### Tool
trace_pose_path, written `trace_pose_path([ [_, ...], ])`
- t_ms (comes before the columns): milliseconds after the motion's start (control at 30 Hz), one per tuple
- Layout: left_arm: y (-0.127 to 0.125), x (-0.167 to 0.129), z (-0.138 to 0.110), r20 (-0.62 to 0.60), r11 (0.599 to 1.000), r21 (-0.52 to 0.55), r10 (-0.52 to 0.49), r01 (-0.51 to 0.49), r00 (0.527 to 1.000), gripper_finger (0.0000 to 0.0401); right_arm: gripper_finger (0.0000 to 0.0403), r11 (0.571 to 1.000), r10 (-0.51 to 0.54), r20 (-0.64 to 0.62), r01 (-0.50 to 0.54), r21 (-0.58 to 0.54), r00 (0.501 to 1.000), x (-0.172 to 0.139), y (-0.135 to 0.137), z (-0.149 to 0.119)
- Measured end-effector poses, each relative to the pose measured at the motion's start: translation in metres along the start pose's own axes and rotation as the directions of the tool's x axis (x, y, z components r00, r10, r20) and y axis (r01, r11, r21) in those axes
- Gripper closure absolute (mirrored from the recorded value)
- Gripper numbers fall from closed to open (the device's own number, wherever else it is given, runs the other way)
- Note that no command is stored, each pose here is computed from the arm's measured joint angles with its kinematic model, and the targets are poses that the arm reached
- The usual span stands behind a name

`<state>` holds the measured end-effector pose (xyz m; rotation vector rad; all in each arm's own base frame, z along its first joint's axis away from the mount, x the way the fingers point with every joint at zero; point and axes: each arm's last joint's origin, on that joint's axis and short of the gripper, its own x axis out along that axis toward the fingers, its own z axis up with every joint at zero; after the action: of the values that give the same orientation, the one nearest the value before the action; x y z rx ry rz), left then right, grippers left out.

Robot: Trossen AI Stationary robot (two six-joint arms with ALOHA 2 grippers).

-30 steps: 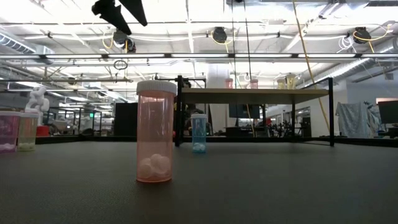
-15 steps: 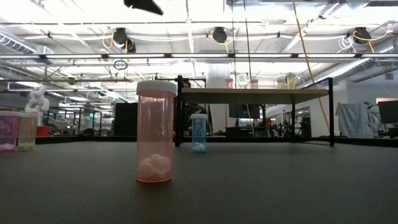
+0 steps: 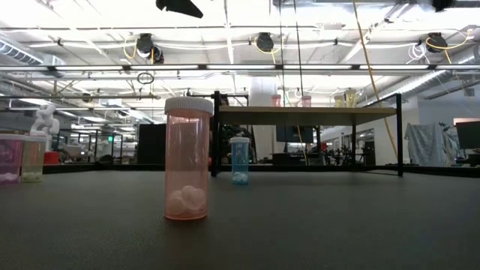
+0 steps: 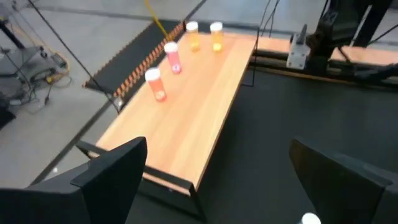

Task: Pick and place medicine bottles onto shelf by color
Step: Put the top middle blue pill bottle on the shelf

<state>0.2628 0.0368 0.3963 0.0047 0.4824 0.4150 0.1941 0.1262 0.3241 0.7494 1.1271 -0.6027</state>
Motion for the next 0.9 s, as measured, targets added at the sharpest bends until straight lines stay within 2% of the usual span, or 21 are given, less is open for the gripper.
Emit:
trace_pose_path([
  [200, -0.003, 0.023, -0.004, -0.036, 1.0, -0.002, 0.014, -0.014, 0.999, 0.0009, 0.0359, 0.99, -0.019, -0.092, 0.032, 0.141, 0.996, -0.016, -0.015, -0.016],
  [433, -0.013, 0.043, -0.005, -0.045, 1.0, -0.029, 0.002, -0.003, 0.999, 0.0009, 0.0353, 0.975, -0.066, -0.141, 0.094, 0.2, 0.988, -0.018, -0.023, -0.04],
  [733, -0.016, 0.046, -0.005, -0.032, 1.0, -0.001, -0.004, 0.004, 0.999, 0.0009, 0.0254, 0.94, -0.029, -0.302, 0.129, 0.317, 0.953, 0.015, -0.022, -0.074],
  [900, -0.016, 0.046, -0.005, -0.03, 1.0, 0.003, -0.005, 0.005, 1.0, 0.0009, 0.023, 0.919, 0.074, -0.336, 0.067, 0.389, 0.939, 0.041, -0.019, -0.088],
])
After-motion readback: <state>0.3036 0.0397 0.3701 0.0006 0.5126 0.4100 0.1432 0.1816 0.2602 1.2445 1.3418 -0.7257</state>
